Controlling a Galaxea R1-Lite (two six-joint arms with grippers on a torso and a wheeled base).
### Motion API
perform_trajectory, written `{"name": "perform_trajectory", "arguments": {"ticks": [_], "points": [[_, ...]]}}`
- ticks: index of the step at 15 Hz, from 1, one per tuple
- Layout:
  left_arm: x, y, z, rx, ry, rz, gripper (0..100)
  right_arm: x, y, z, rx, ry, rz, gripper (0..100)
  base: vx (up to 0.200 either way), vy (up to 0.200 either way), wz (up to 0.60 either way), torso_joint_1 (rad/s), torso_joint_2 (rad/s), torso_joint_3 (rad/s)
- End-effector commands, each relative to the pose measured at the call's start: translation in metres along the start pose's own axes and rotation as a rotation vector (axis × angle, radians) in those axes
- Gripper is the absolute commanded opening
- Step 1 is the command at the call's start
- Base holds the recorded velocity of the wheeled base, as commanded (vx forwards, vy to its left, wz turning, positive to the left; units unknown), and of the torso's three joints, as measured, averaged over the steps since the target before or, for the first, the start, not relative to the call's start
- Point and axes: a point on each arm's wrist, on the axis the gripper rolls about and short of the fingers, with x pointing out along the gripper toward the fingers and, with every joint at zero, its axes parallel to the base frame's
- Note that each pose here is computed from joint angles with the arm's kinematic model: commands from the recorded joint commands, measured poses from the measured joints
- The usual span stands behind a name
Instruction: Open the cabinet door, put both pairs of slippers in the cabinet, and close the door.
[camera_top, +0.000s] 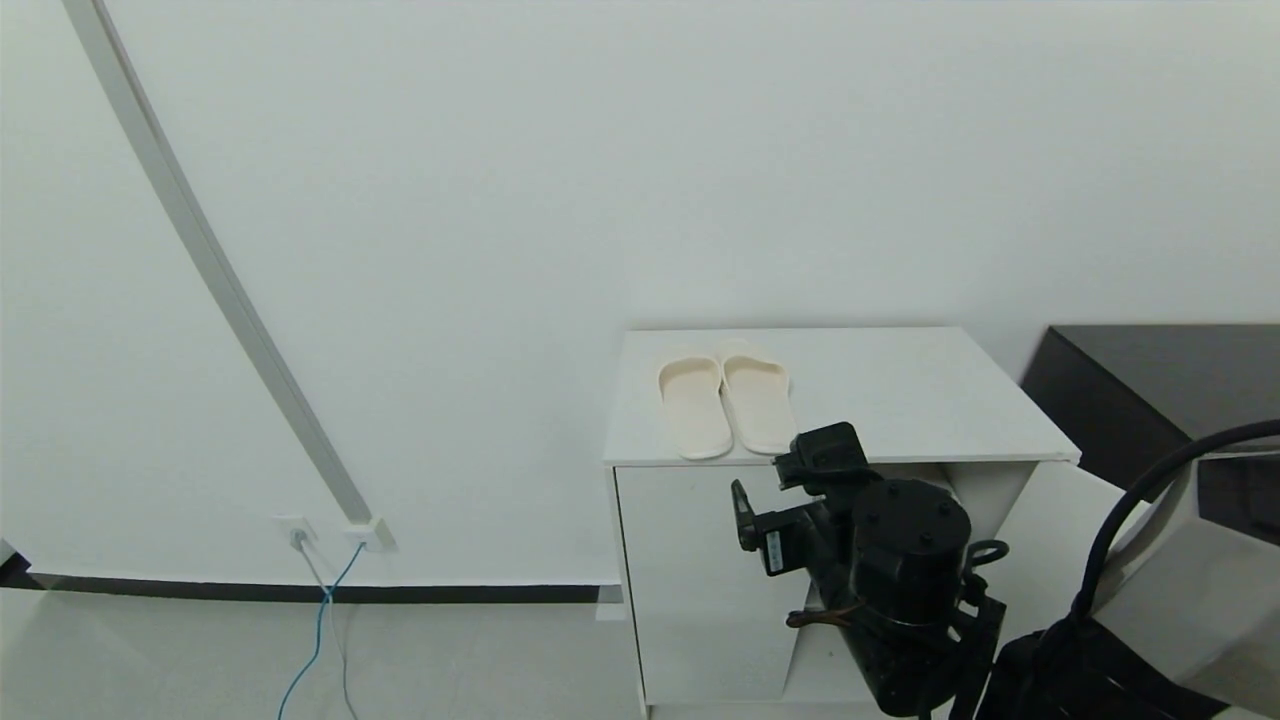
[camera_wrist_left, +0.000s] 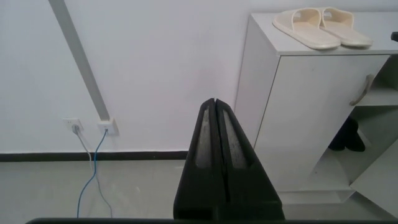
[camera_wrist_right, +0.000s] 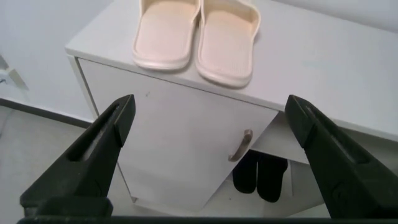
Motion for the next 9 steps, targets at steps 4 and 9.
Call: {"name": "perform_trajectory", "arguments": {"ticks": [4,9], "points": [[0.000,0.000,0.000,0.001,0.000,0.001,0,0.000,0.000,0.005,0.011,-0.041,0.031,100,0.000,0.000,0.00,0.166,-0.35,-0.181],[0.000,0.000,0.000,0.003,0.002,0.001,0,0.023,0.006,0.040,0.145,0.088,0.059,100,0.000,0.000,0.00,0.051,-0.10,-0.054]]}}
